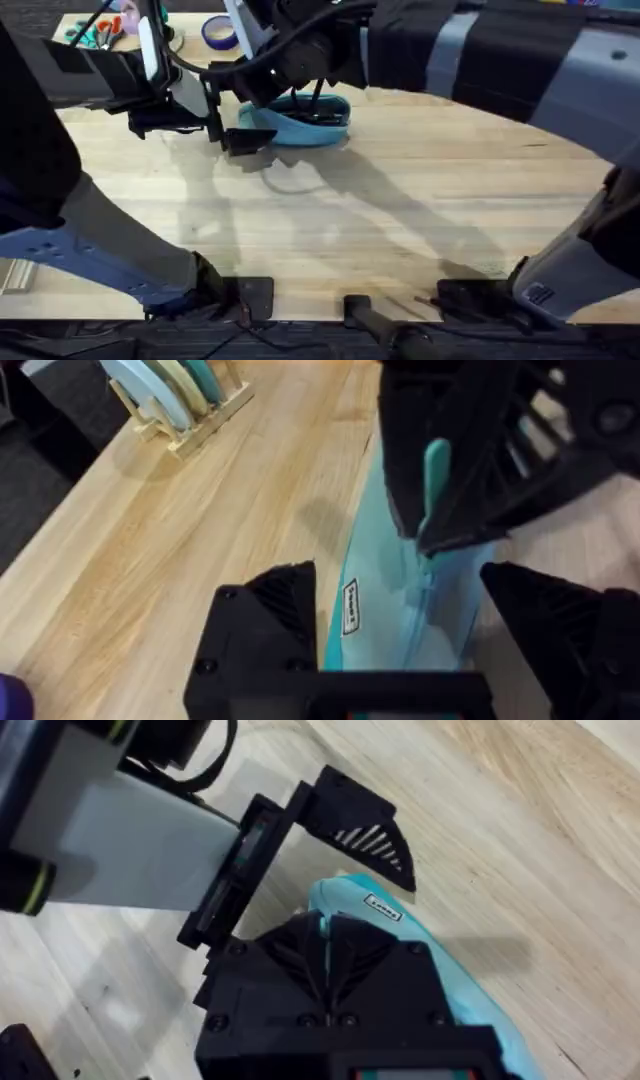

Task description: Unzip the bag, pick up the pens from the table one at a time and place them inside, then zip the bag closed.

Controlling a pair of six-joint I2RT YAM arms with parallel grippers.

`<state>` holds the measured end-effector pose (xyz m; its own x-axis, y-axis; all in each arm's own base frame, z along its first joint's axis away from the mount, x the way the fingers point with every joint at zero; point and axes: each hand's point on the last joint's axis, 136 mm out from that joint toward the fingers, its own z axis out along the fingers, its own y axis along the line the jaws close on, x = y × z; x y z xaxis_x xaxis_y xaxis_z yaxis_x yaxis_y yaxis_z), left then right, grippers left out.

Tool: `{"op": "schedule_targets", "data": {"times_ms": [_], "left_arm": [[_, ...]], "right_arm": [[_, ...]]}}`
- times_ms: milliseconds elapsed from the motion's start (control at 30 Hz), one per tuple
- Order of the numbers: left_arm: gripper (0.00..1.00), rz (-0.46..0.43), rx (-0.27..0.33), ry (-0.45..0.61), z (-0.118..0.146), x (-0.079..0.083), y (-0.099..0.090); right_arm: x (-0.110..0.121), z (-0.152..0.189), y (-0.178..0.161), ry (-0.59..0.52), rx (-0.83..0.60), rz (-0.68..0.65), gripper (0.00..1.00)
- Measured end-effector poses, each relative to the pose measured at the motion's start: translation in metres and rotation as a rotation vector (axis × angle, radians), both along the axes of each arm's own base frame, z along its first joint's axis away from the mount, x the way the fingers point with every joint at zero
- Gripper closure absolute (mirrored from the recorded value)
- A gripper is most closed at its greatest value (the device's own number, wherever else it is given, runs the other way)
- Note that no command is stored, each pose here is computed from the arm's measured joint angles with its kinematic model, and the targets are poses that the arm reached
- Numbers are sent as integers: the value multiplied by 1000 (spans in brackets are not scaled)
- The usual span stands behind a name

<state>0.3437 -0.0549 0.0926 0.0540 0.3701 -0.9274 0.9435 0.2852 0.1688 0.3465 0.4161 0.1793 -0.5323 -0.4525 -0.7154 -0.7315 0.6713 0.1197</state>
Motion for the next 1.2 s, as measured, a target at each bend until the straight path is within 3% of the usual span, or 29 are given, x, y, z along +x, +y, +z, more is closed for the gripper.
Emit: {"op": "schedule_targets", "data": {"times_ms": [100, 333, 533, 767, 867, 1067, 1200], "left_arm": [[4, 7, -6, 20, 0, 0, 0], [101, 17, -11, 43, -1, 0, 1], [115, 36, 19, 88, -8, 0, 4], [585, 46, 29, 121, -11, -1, 5], [716, 48, 32, 125, -12, -1, 5], [938, 49, 33, 127, -12, -1, 5], [942, 49, 33, 128, -12, -1, 5]], "right_arm": [[0, 0, 0, 0, 0, 0, 971], [0, 0, 0, 0, 0, 0, 971], [0, 0, 0, 0, 0, 0, 971], [0, 0, 0, -1, 0, 0, 971], [0, 0, 0, 0, 0, 0, 971], [-1, -1, -1, 6, -6, 0, 971], [-1, -4, -4, 14, -16, -4, 971]]}}
